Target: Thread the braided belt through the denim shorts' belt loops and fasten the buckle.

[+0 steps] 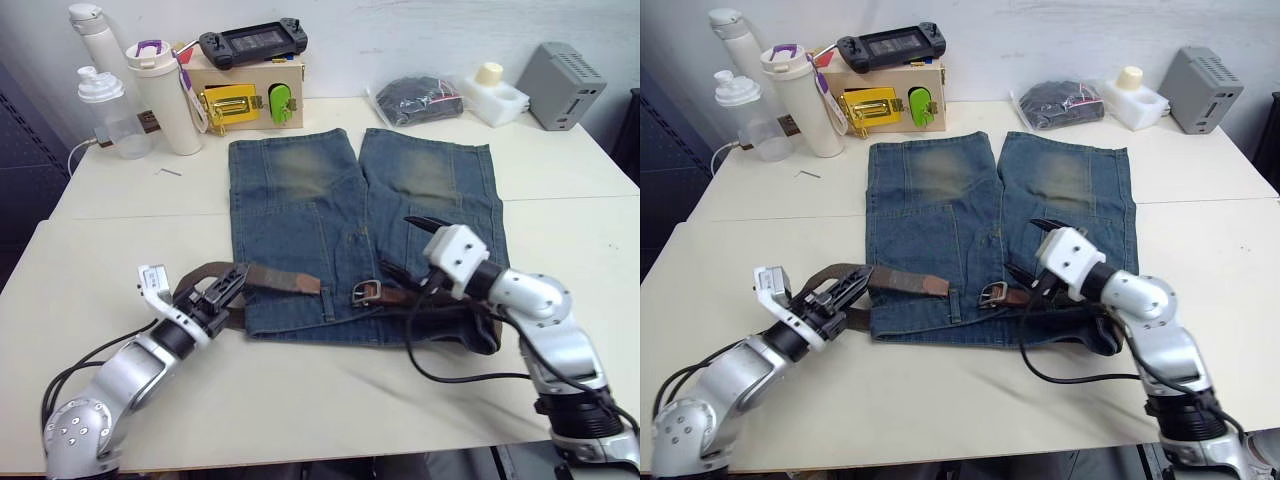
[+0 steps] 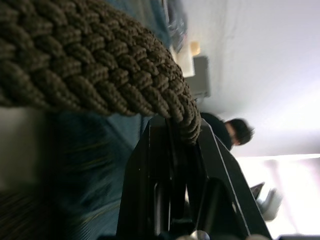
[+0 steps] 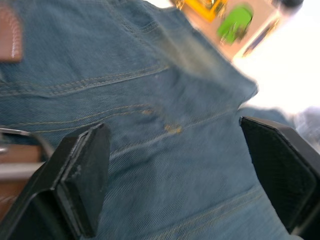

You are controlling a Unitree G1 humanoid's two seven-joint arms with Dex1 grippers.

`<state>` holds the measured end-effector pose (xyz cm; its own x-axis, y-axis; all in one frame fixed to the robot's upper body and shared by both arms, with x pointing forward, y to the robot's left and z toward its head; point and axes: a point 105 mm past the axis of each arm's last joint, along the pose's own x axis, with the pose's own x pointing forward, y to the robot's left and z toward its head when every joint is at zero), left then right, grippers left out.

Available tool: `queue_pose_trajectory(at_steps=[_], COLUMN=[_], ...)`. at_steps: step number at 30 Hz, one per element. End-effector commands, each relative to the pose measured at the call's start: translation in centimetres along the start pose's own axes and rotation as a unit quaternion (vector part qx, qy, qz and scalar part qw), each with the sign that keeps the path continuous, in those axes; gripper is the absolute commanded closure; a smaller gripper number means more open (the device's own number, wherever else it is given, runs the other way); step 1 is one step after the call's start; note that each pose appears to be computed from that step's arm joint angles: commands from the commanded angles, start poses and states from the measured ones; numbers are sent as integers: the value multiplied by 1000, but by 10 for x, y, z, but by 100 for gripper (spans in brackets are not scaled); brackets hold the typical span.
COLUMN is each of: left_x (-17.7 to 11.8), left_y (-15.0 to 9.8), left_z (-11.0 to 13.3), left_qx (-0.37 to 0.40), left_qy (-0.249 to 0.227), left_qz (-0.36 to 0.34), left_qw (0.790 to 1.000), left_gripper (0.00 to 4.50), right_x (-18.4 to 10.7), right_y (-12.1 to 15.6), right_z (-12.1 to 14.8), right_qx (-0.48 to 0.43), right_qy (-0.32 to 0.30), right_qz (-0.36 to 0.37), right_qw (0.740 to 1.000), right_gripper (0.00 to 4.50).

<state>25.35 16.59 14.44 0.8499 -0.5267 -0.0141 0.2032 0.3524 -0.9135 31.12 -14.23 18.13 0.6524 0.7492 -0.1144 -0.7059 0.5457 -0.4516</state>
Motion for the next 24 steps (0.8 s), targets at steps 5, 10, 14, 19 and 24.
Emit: queue_pose_trajectory(at_steps=[5, 10, 14, 19, 24], left_x=[-5, -6, -5, 2, 7], left_y=[-1, -10, -15, -20, -20], left_z=[1, -5, -11, -14, -21], left_qx=[42, 86, 116, 130, 134], left_qy=[8, 27, 42, 41, 48], left_qz=[-10, -27, -24, -25, -22], left_qw=[999, 996, 992, 990, 990], left_gripper=[450, 450, 450, 450, 450], right_x=[-16, -16, -14, -13, -14], right_y=[25, 24, 25, 25, 24], right_z=[18, 30, 35, 38, 44], right_qx=[77, 93, 99, 99, 96], right_qy=[6, -13, -20, -26, -32], right_qz=[125, 125, 123, 120, 112], right_qw=[989, 988, 987, 988, 988], right_gripper=[3, 3, 3, 3, 3])
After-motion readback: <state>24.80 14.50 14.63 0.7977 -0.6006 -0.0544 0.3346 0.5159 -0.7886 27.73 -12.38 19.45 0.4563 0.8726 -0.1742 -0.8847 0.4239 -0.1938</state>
